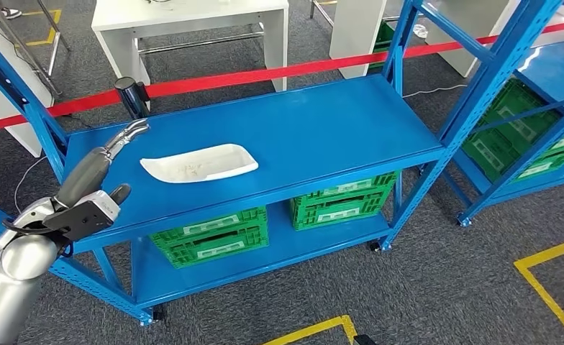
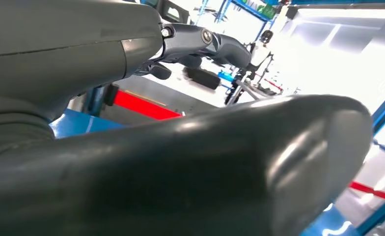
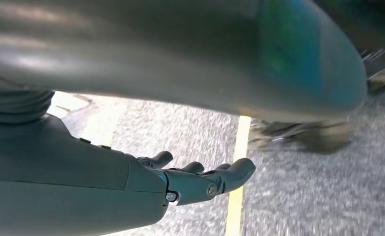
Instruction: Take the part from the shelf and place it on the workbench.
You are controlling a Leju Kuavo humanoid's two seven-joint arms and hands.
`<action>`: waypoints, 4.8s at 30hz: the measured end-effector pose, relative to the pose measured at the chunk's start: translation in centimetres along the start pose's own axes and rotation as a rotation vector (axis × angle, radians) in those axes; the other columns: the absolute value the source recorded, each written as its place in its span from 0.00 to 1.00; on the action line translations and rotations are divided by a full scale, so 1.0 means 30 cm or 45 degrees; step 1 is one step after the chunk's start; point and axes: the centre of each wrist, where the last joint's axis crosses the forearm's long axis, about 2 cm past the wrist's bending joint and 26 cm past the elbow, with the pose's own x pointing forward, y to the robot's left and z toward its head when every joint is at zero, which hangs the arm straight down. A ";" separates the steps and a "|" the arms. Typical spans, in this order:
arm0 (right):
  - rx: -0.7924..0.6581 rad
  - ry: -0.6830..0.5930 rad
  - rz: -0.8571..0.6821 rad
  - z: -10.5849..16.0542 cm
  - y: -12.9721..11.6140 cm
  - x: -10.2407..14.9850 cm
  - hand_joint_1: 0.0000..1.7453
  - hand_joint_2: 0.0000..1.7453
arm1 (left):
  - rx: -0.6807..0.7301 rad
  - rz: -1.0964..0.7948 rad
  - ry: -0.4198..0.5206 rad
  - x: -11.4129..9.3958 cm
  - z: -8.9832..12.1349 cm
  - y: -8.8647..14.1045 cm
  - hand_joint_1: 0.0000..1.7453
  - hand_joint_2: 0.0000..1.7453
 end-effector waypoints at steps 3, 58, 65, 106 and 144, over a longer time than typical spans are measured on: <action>-0.004 0.005 -0.006 0.000 -0.002 -0.008 0.00 0.00 | -0.004 0.035 -0.007 0.008 0.012 -0.038 0.00 0.00; -0.004 -0.008 -0.013 0.000 -0.001 0.004 0.00 0.00 | 0.015 0.303 -0.125 0.179 -0.164 -0.299 0.00 0.00; -0.002 -0.006 -0.014 0.000 0.001 0.002 0.00 0.00 | 0.006 0.318 -0.110 0.182 -0.177 -0.299 0.00 0.00; 0.001 -0.004 -0.037 -0.001 0.004 -0.007 0.00 0.00 | -0.059 0.319 -0.086 0.179 -0.197 -0.330 0.00 0.00; 0.000 0.003 -0.002 -0.002 0.010 -0.003 0.00 0.00 | -0.132 -0.067 0.460 -0.104 -0.062 -0.372 0.00 1.00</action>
